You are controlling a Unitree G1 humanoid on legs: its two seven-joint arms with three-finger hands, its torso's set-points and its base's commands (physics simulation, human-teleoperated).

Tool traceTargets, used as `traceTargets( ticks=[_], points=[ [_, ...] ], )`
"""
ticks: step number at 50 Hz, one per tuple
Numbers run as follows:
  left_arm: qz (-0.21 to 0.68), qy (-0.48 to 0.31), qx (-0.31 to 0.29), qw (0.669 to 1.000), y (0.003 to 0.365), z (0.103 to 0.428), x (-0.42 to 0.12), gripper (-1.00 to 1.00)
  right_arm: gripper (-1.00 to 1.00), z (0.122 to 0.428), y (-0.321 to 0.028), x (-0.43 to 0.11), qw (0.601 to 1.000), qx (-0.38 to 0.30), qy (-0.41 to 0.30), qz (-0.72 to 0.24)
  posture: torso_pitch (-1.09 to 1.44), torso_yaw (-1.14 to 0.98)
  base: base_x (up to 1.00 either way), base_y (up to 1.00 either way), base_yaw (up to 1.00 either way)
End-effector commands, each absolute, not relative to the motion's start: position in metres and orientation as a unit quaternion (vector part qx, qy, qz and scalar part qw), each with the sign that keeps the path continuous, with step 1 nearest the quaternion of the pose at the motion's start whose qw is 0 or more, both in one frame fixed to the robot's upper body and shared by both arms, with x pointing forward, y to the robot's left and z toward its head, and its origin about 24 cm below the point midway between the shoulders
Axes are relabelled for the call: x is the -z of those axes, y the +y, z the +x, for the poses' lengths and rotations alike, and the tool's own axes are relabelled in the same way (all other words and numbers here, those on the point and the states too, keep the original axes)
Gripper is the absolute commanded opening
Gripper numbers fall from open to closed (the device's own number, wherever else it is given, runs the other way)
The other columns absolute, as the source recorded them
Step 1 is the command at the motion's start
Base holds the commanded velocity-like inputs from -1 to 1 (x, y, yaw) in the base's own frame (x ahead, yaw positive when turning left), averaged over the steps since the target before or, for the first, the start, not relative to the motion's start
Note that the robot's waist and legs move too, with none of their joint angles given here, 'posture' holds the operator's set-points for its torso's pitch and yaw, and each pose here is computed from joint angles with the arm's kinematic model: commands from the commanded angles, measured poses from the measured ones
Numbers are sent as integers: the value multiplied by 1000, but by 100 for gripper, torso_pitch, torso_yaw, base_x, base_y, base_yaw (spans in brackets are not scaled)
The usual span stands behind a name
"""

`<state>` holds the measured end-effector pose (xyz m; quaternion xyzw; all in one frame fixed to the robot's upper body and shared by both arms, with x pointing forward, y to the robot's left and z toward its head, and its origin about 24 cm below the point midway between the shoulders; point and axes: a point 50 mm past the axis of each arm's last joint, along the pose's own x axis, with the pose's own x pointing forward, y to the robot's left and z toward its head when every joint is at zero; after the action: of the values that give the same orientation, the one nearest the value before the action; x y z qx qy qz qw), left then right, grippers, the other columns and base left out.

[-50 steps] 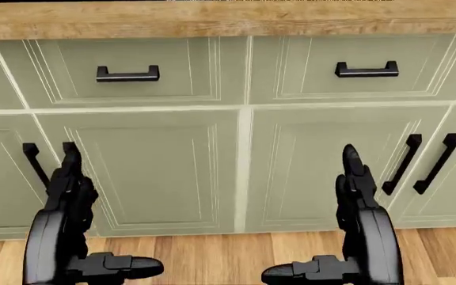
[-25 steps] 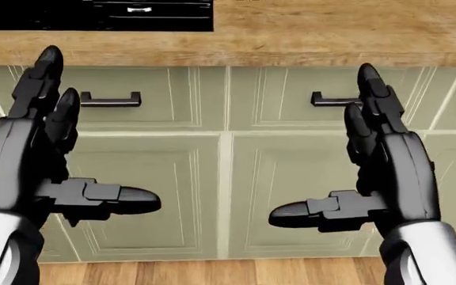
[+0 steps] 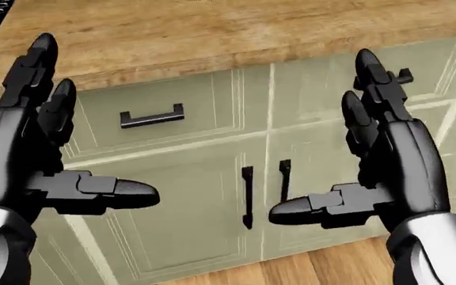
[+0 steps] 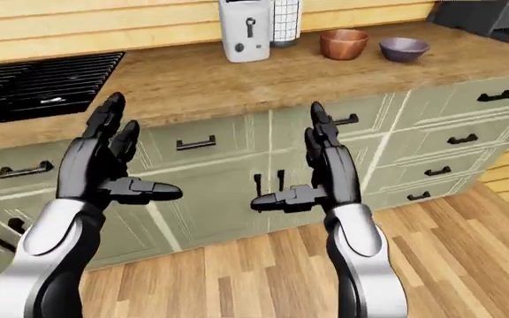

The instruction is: Stack the bowls from largest to smallest.

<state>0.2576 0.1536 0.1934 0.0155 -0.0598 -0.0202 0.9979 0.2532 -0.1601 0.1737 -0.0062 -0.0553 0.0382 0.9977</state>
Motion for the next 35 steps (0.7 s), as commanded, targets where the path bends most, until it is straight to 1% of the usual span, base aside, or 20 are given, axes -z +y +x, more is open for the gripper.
traceTargets(
  ticks=[1, 4, 9, 22, 35],
  points=[
    [13, -101, 38, 994, 149, 252, -207, 100, 100, 249, -159, -192, 994, -34, -107, -14, 0, 0, 0, 0, -100],
    [13, -102, 37, 994, 150, 252, -208, 100, 100, 249, -157, -194, 993, -37, -107, -21, 0, 0, 0, 0, -100],
    [14, -106, 38, 994, 151, 250, -213, 100, 100, 250, -154, -199, 993, -42, -108, -37, 0, 0, 2, -30, 0],
    [13, -114, 40, 993, 152, 245, -224, 100, 100, 250, -153, -203, 991, -51, -116, -33, 0, 0, 53, -80, 0],
    [13, -115, 41, 992, 152, 245, -224, 100, 100, 249, -154, -208, 991, -49, -117, -33, 0, 0, 55, -73, 0]
  ],
)
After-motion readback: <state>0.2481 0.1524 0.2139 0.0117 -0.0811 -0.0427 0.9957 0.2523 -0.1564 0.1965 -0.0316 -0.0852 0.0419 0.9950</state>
